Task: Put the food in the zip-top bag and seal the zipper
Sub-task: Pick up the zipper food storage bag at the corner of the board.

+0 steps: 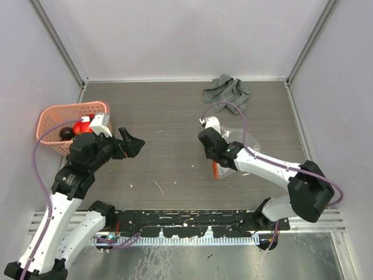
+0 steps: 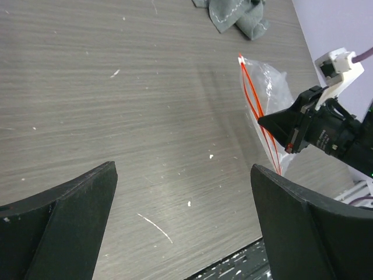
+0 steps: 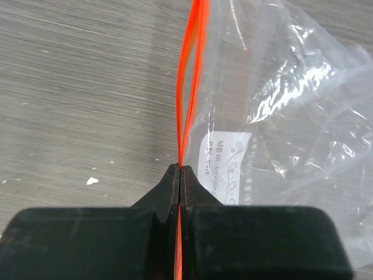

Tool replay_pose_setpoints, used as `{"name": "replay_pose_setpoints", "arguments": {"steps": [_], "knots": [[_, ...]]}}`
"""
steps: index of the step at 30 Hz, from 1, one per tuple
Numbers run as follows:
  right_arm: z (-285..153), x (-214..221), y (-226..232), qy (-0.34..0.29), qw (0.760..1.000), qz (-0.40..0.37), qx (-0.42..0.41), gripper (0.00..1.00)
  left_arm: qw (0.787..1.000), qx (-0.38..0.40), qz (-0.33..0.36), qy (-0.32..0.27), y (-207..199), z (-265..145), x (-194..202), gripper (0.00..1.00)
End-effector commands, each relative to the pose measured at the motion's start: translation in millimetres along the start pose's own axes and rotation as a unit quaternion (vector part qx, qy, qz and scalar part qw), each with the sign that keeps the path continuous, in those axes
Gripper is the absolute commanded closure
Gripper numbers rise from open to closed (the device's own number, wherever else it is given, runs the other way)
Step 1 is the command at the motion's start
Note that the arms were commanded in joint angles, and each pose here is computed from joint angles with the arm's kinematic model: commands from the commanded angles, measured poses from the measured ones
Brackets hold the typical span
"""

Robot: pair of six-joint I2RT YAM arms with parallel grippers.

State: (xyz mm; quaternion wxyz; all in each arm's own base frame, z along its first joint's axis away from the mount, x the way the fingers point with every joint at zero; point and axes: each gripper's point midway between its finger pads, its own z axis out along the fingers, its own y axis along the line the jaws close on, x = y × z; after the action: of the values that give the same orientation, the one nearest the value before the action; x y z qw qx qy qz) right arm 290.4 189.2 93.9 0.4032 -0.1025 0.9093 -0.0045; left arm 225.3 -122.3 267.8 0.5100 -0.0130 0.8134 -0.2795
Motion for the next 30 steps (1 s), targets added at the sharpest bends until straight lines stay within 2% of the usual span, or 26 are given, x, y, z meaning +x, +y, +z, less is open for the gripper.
{"name": "replay_pose_setpoints", "arguments": {"steps": [1,11,18,24,30], "knots": [[-26,-50,24,-0.081,0.995,0.001,-0.054,0.99,0.998,0.050,-0.049,-0.006,-21,13,-4,0.02],[-57,-72,67,-0.151,0.976,-0.029,-0.155,0.99,0.987,0.089,-0.113,0.066,-38,63,31,0.01],[-65,-72,91,-0.169,0.965,-0.047,-0.195,0.99,0.983,0.107,-0.128,0.074,-60,87,42,0.05],[-70,-70,104,-0.181,0.958,-0.052,-0.214,0.99,0.984,0.091,-0.133,0.075,-63,109,53,0.07],[-75,-68,117,-0.190,0.952,-0.052,-0.235,0.99,0.981,0.083,-0.152,0.087,-63,128,68,0.17]]}}
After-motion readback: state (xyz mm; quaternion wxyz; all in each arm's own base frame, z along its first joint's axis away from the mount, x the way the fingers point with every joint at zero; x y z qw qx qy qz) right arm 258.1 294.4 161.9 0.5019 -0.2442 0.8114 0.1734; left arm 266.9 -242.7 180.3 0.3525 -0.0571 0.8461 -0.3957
